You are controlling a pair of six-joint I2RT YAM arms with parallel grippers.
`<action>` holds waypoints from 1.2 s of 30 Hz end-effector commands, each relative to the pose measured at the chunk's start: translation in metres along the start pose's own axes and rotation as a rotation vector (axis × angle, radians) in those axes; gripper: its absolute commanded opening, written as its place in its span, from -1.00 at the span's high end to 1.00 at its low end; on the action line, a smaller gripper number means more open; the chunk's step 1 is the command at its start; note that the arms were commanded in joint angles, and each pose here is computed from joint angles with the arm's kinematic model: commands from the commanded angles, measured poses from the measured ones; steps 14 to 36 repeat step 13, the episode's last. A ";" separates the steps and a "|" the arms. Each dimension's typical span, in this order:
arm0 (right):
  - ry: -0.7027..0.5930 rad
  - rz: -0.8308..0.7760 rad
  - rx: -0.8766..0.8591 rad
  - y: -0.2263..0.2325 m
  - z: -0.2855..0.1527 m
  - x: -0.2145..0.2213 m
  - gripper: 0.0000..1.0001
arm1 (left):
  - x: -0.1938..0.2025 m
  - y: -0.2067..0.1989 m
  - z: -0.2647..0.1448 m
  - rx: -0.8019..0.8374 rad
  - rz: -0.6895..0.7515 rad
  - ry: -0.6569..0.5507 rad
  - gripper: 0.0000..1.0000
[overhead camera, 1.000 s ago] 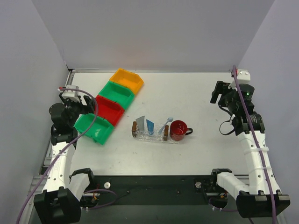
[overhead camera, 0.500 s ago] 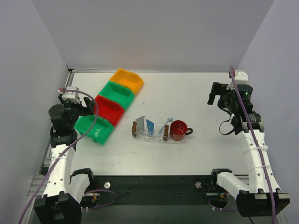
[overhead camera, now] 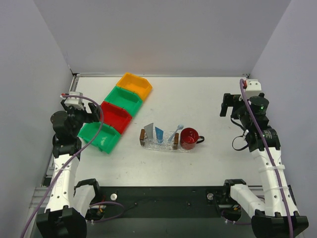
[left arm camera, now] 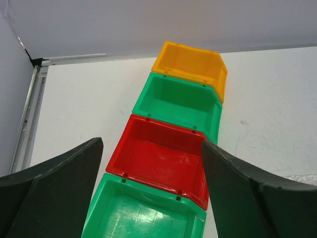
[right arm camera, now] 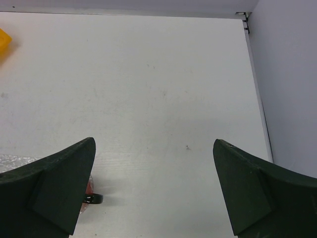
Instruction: Prepare toiletry sets of a toothbrush and toothpaste on the tray
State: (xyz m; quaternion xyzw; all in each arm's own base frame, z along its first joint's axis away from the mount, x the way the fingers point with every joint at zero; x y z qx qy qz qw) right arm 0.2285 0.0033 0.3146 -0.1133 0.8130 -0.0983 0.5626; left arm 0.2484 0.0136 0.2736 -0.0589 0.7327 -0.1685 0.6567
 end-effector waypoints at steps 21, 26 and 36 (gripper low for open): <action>-0.029 -0.046 0.010 0.002 0.005 -0.005 -1.00 | -0.010 0.000 -0.002 -0.002 -0.002 -0.042 -0.83; -0.029 -0.046 0.010 0.002 0.005 -0.005 -1.00 | -0.010 0.000 -0.002 -0.002 -0.002 -0.042 -0.83; -0.029 -0.046 0.010 0.002 0.005 -0.005 -1.00 | -0.010 0.000 -0.002 -0.002 -0.002 -0.042 -0.83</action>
Point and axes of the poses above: each gripper's point midway between its finger pads, its own z axis out along the fingers, its own y axis along the line the jaws close on, x = y × z, the point moved 9 cm from there along -z, back along the fingers, and after that the axes turned 15 degrees about -z, right-handed, at the moved point
